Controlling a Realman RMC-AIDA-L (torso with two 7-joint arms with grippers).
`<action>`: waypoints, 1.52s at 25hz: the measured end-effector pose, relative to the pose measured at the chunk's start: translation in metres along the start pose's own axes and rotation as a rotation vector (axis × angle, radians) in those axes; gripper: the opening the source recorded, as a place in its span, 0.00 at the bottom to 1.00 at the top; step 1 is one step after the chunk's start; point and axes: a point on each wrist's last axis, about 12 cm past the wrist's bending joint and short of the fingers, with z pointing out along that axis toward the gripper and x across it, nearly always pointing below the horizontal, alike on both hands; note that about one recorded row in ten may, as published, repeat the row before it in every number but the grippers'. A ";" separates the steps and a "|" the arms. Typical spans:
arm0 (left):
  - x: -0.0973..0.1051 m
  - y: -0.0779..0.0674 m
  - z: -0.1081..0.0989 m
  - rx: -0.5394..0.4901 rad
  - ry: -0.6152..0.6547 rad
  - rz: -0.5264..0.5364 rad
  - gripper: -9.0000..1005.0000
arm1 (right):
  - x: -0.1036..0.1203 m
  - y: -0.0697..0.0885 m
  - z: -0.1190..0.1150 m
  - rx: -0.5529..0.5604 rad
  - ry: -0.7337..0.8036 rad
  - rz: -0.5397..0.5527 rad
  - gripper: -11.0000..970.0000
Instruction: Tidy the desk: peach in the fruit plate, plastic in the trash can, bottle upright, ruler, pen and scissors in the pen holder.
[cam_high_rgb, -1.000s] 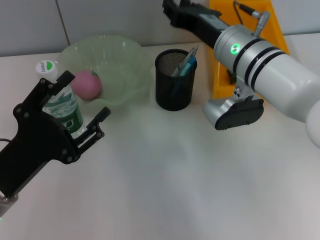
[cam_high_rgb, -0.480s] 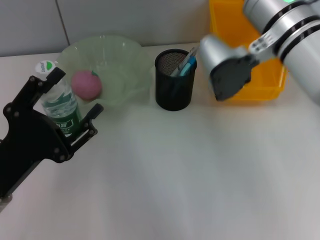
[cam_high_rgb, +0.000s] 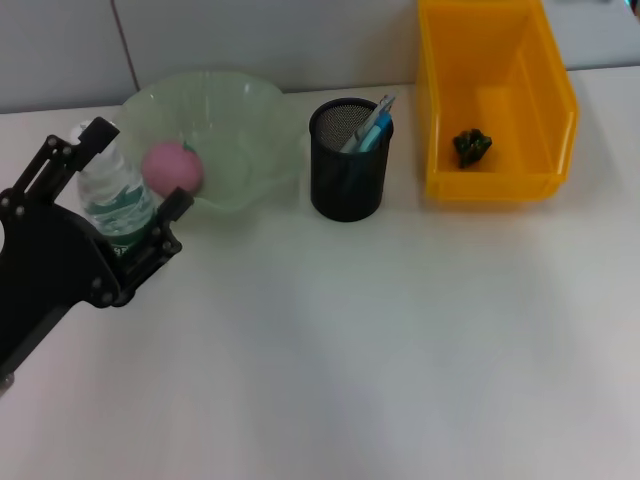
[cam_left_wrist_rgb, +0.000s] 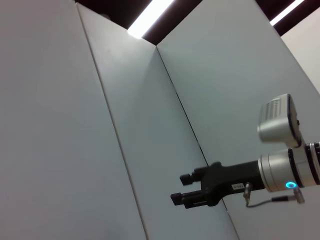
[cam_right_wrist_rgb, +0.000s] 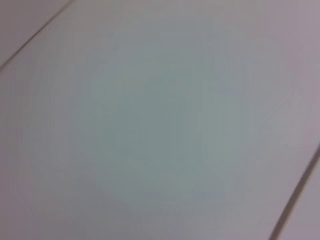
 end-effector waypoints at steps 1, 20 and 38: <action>0.000 0.001 0.000 0.001 0.004 -0.015 0.75 | 0.003 -0.001 0.000 -0.039 0.015 0.110 0.60; 0.002 0.022 0.003 0.171 0.196 -0.391 0.75 | 0.079 -0.036 -0.068 -0.948 0.057 1.033 0.79; 0.017 0.044 0.049 0.523 0.608 -0.569 0.75 | 0.148 0.003 -0.108 -1.202 0.281 0.789 0.79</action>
